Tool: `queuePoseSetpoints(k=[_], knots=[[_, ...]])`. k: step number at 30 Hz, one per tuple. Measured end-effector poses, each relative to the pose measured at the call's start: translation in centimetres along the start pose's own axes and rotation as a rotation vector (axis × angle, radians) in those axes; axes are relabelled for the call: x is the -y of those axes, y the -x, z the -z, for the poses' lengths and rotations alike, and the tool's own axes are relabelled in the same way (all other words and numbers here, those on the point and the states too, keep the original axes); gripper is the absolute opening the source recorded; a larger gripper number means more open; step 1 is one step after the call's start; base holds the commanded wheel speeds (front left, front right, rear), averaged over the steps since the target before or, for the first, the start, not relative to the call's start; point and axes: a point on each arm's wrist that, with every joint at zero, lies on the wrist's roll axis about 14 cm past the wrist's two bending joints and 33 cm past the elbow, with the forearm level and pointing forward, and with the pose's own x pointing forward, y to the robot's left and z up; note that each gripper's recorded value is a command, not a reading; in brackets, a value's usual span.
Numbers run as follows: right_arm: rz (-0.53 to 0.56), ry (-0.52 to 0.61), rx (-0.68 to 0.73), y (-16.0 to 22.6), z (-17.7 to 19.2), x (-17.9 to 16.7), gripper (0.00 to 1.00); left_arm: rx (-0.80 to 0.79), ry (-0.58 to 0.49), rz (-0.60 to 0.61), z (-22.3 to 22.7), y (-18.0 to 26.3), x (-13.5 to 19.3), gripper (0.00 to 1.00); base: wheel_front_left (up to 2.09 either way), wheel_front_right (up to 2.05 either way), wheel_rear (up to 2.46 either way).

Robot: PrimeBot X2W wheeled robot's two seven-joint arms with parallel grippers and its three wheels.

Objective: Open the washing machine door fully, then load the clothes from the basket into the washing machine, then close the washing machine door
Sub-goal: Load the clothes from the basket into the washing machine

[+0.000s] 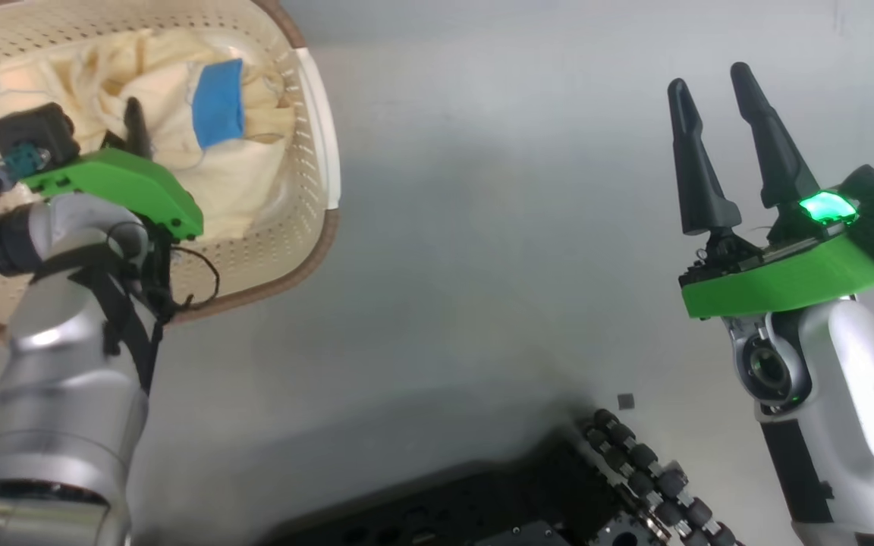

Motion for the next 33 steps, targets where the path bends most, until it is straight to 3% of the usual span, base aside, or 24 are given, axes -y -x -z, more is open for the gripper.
queuePoseSetpoints(k=[18,33], knots=[[-0.061,-0.015,0.117,2.3,-5.4,-2.6,1.00,0.306,-0.018,0.012,-6.8,10.7,0.8,0.00,0.00,0.00,0.00],[-0.111,0.025,0.196,9.4,-9.3,-5.1,1.00,0.502,-0.072,-0.024,-8.4,23.8,1.5,0.00,0.00,0.00,0.00]])
